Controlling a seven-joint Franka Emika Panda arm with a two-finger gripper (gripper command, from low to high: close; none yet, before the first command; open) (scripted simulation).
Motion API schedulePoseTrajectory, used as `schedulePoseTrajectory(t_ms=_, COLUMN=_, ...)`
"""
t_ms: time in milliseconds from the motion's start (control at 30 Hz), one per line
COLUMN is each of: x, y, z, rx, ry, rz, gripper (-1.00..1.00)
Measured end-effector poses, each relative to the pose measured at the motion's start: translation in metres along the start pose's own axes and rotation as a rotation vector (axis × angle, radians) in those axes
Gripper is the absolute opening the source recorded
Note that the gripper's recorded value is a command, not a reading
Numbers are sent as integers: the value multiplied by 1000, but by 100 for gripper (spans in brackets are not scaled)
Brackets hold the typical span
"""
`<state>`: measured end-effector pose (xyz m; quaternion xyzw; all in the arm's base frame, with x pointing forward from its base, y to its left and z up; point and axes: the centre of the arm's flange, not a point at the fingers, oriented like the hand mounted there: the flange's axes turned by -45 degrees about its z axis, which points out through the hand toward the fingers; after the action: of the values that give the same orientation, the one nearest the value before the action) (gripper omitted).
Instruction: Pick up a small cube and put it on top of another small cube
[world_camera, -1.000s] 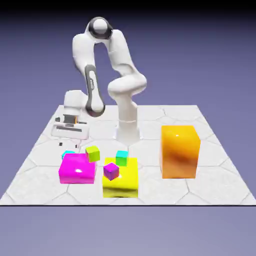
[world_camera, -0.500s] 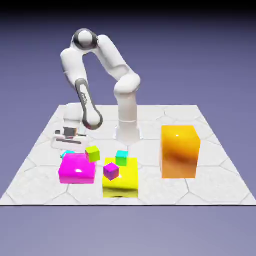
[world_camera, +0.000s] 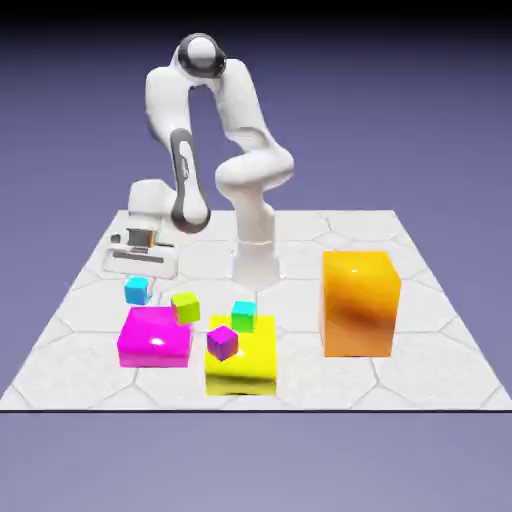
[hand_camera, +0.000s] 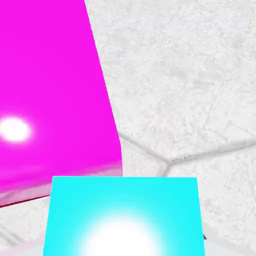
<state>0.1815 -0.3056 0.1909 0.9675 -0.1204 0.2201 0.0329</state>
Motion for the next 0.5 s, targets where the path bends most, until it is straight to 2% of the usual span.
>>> schedulePoseTrajectory(t_ms=100, x=38, y=22, z=-10, rx=-33, ry=26, rz=-4, gripper=-100)
schedulePoseTrajectory(t_ms=200, x=74, y=16, z=-11, rx=5, ry=-11, rz=-157, gripper=-100)
schedulePoseTrajectory(t_ms=500, x=184, y=-51, z=-17, rx=191, ry=-64, rz=-620, gripper=-100)
